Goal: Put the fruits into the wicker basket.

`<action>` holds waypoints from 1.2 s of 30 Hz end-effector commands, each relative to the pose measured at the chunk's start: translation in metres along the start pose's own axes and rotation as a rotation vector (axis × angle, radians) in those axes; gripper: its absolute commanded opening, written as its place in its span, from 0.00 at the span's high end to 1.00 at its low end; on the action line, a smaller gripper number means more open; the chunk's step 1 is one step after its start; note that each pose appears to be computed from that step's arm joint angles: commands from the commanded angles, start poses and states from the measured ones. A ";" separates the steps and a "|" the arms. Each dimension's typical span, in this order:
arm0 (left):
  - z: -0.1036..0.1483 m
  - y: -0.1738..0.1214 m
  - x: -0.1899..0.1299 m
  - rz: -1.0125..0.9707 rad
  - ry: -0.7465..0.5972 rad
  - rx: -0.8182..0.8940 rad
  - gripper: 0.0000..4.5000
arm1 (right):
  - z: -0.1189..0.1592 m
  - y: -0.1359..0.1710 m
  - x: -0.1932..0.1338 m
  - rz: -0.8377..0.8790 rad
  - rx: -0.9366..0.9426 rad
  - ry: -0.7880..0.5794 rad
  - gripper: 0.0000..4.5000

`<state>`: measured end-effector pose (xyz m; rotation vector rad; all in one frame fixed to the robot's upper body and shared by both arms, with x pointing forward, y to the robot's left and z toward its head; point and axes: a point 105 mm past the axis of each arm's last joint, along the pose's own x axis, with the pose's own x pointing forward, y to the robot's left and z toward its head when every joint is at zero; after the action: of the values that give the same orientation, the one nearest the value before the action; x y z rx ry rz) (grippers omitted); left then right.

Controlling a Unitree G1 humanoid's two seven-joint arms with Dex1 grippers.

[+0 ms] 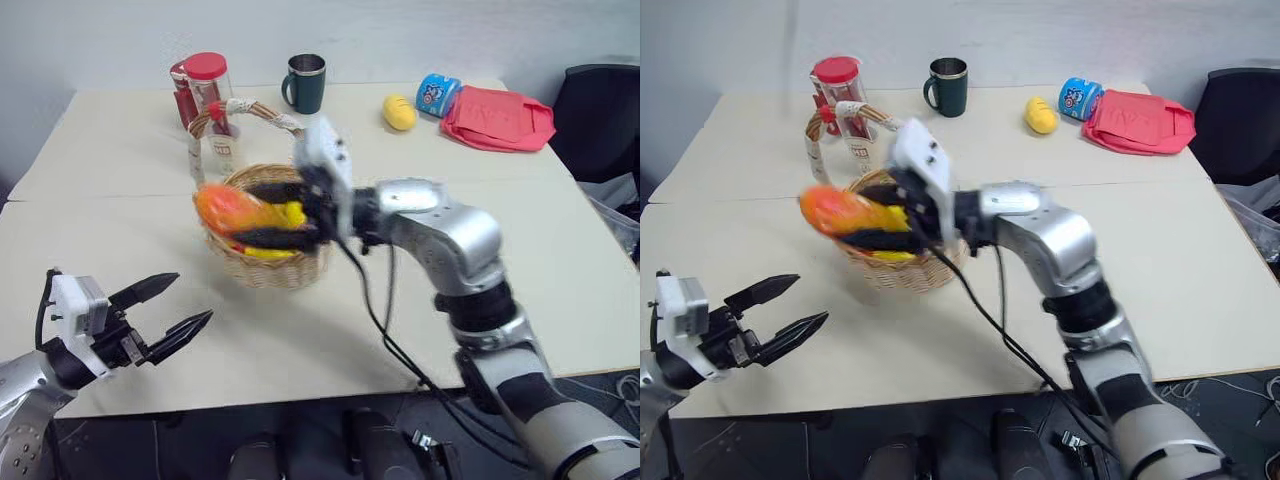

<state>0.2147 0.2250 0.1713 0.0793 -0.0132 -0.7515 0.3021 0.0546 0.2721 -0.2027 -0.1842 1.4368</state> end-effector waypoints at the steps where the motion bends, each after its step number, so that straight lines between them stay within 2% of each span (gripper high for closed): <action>1: 0.010 -0.006 0.004 -0.008 -0.045 0.012 0.00 | 0.002 -0.007 0.018 -0.070 -0.059 0.005 0.31; 3: 0.011 -0.007 0.006 -0.018 -0.043 0.009 0.00 | -0.010 -0.010 0.020 -0.064 -0.110 0.066 0.17; 5: 0.010 -0.008 0.007 -0.019 -0.042 0.007 0.00 | -0.009 -0.018 0.021 -0.116 -0.126 0.052 0.02; 6: 0.010 -0.008 0.008 -0.019 -0.042 0.006 0.00 | -0.009 -0.020 0.022 -0.129 -0.121 0.042 0.01; 8: 0.009 -0.012 0.009 -0.028 -0.045 0.007 0.00 | -0.005 -0.014 0.015 -0.115 -0.113 0.018 0.01; 10: 0.010 -0.015 0.013 -0.037 -0.056 0.010 0.00 | 0.004 -0.003 -0.004 -0.083 -0.112 -0.077 0.01; 14: 0.012 -0.016 0.018 -0.050 -0.071 0.029 0.00 | 0.005 0.038 -0.050 0.147 -0.046 -0.152 0.01; 16: 0.015 -0.016 0.019 -0.055 -0.078 0.038 0.00 | -0.003 0.046 -0.079 0.200 0.024 -0.128 0.01; 18: 0.018 -0.015 0.019 -0.067 -0.081 0.040 0.00 | -0.013 0.037 -0.101 0.171 0.040 -0.072 0.01; 20: 0.019 -0.013 0.018 -0.069 -0.077 0.046 0.00 | -0.019 0.012 -0.115 0.065 0.041 -0.046 0.01; 24: 0.022 -0.012 0.018 -0.092 -0.072 0.039 0.00 | -0.026 -0.030 -0.133 -0.028 -0.005 -0.018 0.01; 27: 0.028 -0.012 0.019 -0.107 -0.082 0.036 0.00 | -0.032 -0.055 -0.127 -0.047 -0.044 0.000 0.01; 31: 0.031 -0.010 0.023 -0.085 -0.097 0.063 0.00 | -0.037 -0.074 -0.091 -0.049 0.005 -0.065 0.01; 34: 0.033 -0.011 0.024 -0.080 -0.099 0.067 0.00 | -0.042 -0.065 -0.061 0.049 0.007 -0.073 0.15; 36: 0.031 -0.012 0.024 -0.079 -0.093 0.068 0.00 | -0.043 -0.064 -0.054 0.073 0.026 -0.072 0.30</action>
<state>0.2260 0.2008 0.1959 0.0797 -0.1025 -0.8314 0.3680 -0.0089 0.2311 -0.1057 -0.1705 1.5046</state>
